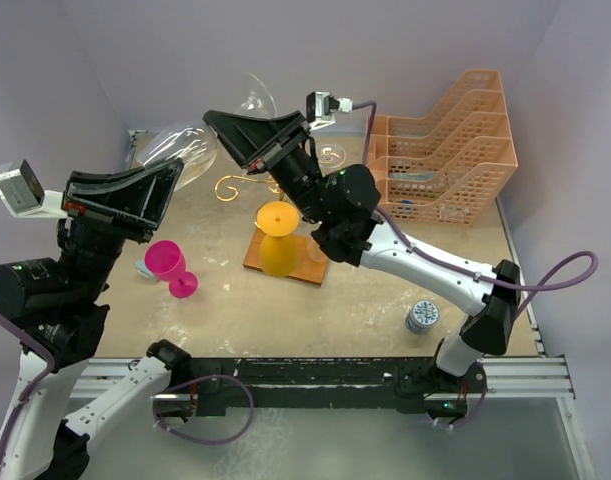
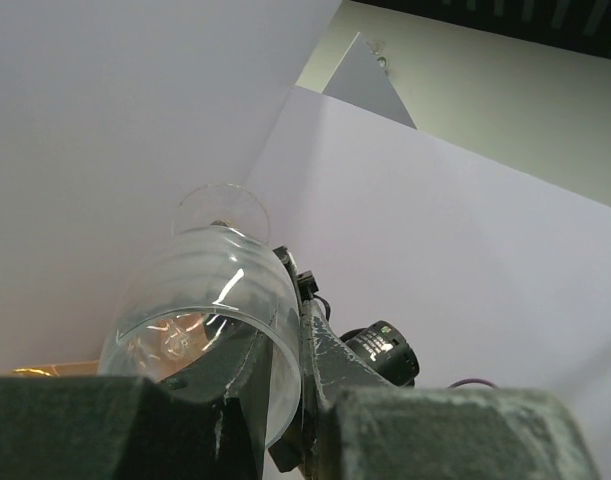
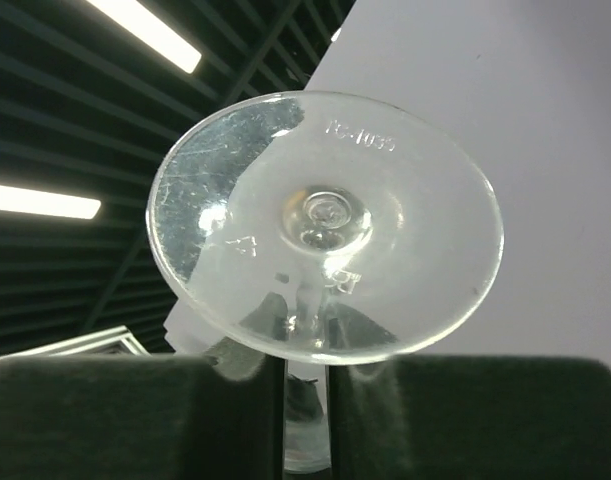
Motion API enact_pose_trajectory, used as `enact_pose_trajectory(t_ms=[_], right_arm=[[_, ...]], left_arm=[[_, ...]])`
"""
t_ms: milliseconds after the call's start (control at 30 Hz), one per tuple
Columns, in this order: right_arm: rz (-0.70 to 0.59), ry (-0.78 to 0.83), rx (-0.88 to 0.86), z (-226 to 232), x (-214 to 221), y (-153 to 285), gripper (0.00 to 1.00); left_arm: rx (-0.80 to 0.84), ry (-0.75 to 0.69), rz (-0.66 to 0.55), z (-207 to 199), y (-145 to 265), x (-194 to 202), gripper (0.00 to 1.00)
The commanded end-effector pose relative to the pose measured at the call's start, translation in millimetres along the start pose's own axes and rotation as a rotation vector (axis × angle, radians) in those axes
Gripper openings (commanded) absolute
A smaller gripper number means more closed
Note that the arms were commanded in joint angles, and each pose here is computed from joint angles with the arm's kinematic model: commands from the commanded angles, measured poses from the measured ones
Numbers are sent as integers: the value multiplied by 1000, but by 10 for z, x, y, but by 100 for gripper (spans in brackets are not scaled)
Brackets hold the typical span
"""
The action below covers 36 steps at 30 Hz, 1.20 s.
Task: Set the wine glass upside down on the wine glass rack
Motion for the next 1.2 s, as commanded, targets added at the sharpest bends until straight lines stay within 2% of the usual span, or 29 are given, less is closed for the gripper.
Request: enact_pose_trajectory(t_ms=[0,33,133,267,367,567,733,867,1000,1167], right_arm=[[-7,-1,-164,448,-40,22,7],[-16,4,-167,456,-48,30,0],[-40,48,-182,508,-83,51,0],[-92,129,-191,607,-164,115,0],[-137,217,-176,654,-238,172,0],[-206,383,-126,712,-381,354,0],[-153,581,-102,725,-405,439,0],[-50,740,-91,652,-352,378,0],[32,842,-88,557,-231,277,0],[59,946,-82,457,-34,178,0]], left_arm=[[63,10,-69,-94,5,-126,0],[61,15,-64,-95,7,-125,0],[25,22,-42,-73,19,-115,9],[-34,16,3,-38,86,-91,30],[-83,6,54,-7,160,-58,38],[-137,-36,160,16,340,-7,41],[-167,-39,133,-43,477,-146,46],[-119,32,29,-198,386,-409,50],[-172,154,-18,-251,191,-606,50],[-210,311,-15,-215,-13,-556,50]])
Point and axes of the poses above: each gripper's point midway between its finger pads, its own y axis back along the fingers, its own z axis along the line the jaws close on, x = y × z, the point moved 9 cm from there along y, back along the fingers, and after that the axes turned 13 degrees about -y, right-handed, at the moved point
